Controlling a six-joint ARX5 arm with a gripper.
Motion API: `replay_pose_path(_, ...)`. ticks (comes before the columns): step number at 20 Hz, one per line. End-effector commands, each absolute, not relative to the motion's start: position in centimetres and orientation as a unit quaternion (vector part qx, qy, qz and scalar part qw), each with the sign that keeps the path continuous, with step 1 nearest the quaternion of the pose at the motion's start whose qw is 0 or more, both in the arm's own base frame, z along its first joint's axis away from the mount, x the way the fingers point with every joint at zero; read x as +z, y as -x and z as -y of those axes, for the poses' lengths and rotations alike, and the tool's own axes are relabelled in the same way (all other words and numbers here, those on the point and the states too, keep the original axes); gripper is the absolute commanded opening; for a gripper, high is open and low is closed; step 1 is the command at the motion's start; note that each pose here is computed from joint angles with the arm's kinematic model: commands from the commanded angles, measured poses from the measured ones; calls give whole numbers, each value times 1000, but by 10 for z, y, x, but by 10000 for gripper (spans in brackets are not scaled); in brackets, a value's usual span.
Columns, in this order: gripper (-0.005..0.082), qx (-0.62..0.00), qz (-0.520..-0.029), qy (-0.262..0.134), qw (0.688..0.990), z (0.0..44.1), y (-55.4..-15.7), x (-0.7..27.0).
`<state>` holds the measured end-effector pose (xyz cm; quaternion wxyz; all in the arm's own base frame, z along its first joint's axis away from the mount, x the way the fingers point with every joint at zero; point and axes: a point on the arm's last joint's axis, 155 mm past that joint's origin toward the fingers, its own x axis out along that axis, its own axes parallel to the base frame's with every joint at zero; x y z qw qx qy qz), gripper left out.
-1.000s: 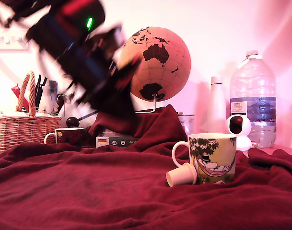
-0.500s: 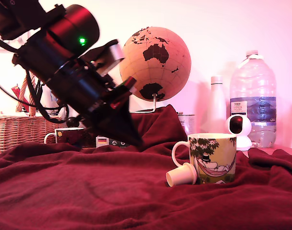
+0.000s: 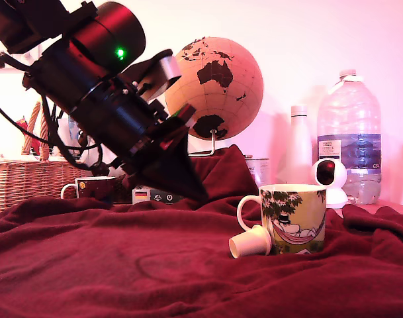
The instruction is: Pick up the coffee capsules on the table and drop them inside the coffee cup
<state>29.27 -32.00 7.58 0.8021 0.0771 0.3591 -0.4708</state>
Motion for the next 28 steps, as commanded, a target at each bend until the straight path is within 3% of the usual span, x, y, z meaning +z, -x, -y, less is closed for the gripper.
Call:
replay_pose_path(1,275,-485,-356,-69,796,321,-285,78)
replay_pose_path(3,482,-500,-344,-62,792,324,-280,90)
replay_pose_path(4,505,-507,-336,-63,791,325,-278,97)
replay_pose_path(11,501,-529,-259,-89,803,320,-270,146)
replay_pose_path(15,501,-528,-218,-86,816,307,-257,157)
replay_pose_path(23,501,-504,-142,-69,849,277,-236,149)
replay_pose_path(28,501,-508,-147,-70,846,273,-229,133)
